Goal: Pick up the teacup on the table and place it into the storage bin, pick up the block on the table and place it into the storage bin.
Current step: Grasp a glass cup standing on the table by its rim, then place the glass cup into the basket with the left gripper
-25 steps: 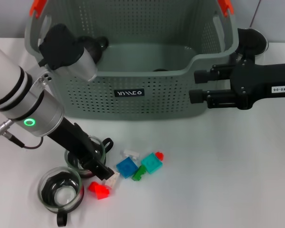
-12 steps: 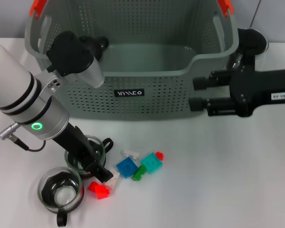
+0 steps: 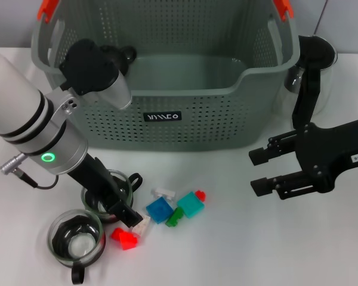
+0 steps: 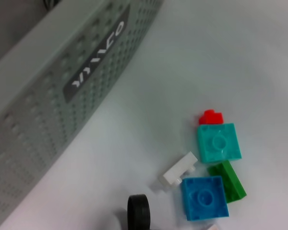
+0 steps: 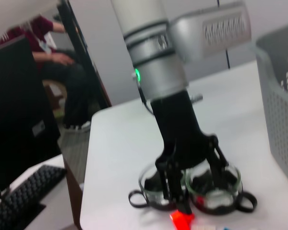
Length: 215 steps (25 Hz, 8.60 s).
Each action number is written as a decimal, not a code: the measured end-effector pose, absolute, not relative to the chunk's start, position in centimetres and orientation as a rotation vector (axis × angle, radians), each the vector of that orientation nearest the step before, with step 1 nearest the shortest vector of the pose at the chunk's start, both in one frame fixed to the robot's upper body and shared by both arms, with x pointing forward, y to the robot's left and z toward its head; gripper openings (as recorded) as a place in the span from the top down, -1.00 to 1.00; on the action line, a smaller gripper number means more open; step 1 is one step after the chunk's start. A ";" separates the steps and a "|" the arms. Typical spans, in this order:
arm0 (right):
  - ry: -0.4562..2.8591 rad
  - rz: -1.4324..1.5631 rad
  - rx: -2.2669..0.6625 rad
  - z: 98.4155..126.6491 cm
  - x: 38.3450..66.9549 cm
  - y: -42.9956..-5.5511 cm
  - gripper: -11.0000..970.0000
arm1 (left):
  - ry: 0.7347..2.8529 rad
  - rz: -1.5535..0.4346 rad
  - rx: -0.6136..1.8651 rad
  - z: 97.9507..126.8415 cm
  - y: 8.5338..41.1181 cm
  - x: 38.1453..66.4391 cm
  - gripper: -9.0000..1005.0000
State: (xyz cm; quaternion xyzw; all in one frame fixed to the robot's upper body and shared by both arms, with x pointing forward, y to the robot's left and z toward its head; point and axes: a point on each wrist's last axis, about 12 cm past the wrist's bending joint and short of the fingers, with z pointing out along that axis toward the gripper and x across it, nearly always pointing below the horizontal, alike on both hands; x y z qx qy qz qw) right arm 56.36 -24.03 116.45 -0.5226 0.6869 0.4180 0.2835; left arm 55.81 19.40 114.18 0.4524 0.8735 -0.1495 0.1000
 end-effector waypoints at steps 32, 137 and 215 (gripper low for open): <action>1.913 1.107 -1.444 114.7 57.2 -21.7 -0.33 | 2.606 -0.450 1.317 112.8 19.2 56.0 -0.28; 1.985 1.027 -1.376 114.9 57.3 -26.2 -0.34 | 2.160 -0.906 1.039 126.8 20.2 59.1 0.88; 1.997 1.031 -1.362 114.8 57.5 -25.5 -0.34 | 2.272 -0.227 0.981 117.6 13.9 68.6 0.86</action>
